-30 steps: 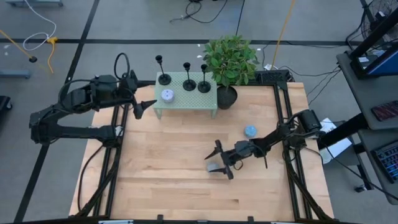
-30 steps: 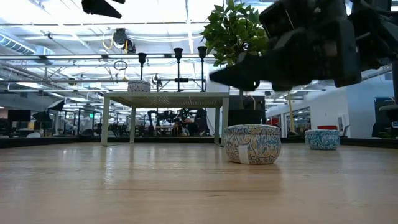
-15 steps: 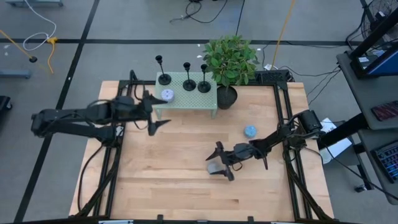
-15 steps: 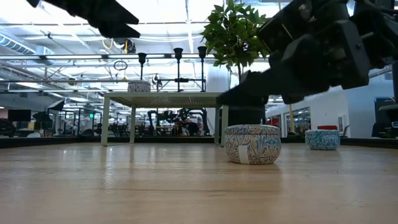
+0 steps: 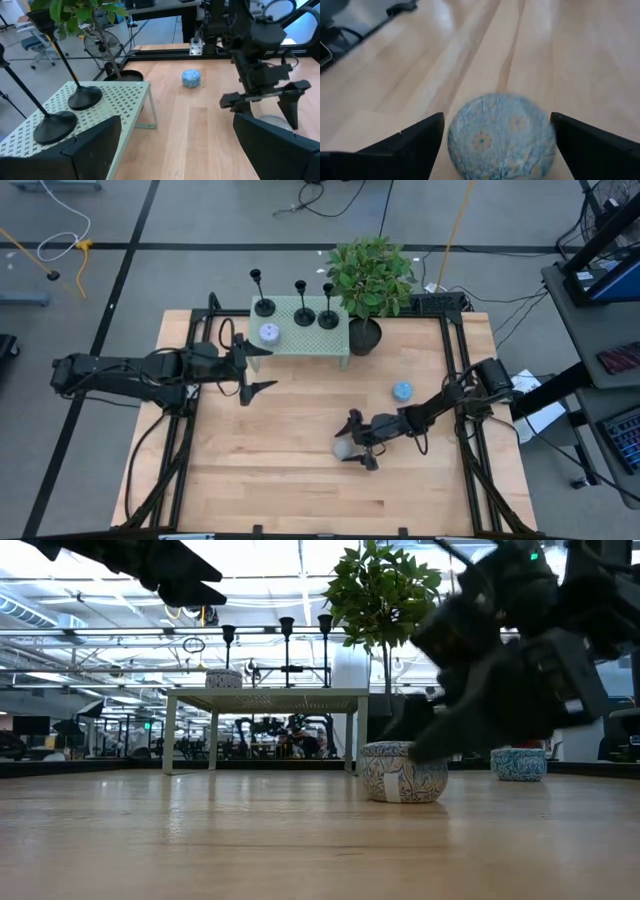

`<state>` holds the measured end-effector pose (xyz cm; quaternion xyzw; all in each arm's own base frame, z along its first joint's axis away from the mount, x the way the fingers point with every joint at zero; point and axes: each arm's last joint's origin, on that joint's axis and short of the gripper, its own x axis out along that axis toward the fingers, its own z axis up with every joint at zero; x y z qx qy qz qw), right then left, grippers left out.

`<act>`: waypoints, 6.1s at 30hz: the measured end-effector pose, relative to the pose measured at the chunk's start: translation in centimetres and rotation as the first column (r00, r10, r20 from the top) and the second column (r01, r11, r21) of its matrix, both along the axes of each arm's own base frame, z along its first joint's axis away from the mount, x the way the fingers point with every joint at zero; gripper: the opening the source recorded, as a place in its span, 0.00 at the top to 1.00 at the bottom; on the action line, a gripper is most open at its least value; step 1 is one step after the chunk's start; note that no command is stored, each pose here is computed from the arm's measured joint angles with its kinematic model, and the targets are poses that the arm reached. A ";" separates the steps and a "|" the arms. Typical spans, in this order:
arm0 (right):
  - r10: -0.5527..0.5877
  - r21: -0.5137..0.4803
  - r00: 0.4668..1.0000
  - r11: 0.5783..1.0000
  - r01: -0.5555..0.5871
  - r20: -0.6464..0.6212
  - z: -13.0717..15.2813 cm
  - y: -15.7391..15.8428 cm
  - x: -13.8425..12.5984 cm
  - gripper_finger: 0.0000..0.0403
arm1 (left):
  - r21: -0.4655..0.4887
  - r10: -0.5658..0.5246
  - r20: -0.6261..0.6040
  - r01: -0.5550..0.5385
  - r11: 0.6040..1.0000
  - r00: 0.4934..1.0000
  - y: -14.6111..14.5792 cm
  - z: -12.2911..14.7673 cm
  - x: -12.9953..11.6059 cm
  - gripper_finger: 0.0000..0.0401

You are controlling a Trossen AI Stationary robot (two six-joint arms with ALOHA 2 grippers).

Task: Pick & Place candle stick holders
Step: Put the blue scented candle on the shelf aligned with the red scented candle, then put the light blue scented candle on the shelf aligned with the blue and red scented candles

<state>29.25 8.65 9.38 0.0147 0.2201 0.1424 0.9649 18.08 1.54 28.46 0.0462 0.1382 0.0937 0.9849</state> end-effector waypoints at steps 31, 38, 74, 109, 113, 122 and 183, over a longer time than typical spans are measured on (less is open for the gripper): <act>-0.038 0.113 0.991 0.993 0.023 0.130 -1.7 -4.4 1.9 0.27 | -0.039 0.015 0.003 -0.015 0.999 1.000 0.0 0.0 0.0 0.02; -0.230 0.020 0.892 0.970 0.242 0.388 4.2 -7.8 5.2 0.28 | -0.040 0.015 0.003 -0.015 0.999 1.000 0.0 0.0 0.0 0.02; -0.722 -0.098 0.668 0.662 0.743 0.180 10.4 -20.4 13.2 0.27 | -0.032 0.013 -0.001 -0.013 0.999 1.000 0.0 -0.1 0.0 0.02; -0.625 -0.195 0.765 0.739 0.645 0.156 16.8 -17.6 10.2 0.19 | -0.058 0.019 -0.026 -0.021 0.998 0.999 0.0 -0.3 -0.1 0.02; -0.559 -0.341 0.829 0.782 0.522 -0.013 17.8 -15.1 7.9 0.19 | -0.058 0.019 -0.026 -0.021 0.998 0.999 0.0 -0.3 -0.1 0.02; -0.472 -0.397 0.834 0.850 0.346 -0.286 21.5 -9.6 0.6 0.19 | -0.064 0.021 -0.024 -0.023 0.998 0.999 0.0 -0.3 -0.1 0.02; -0.759 -0.100 0.605 0.639 0.763 -0.239 -0.2 -9.4 -16.9 0.19 | -0.130 0.042 0.072 -0.032 0.991 0.997 0.0 0.4 0.1 0.02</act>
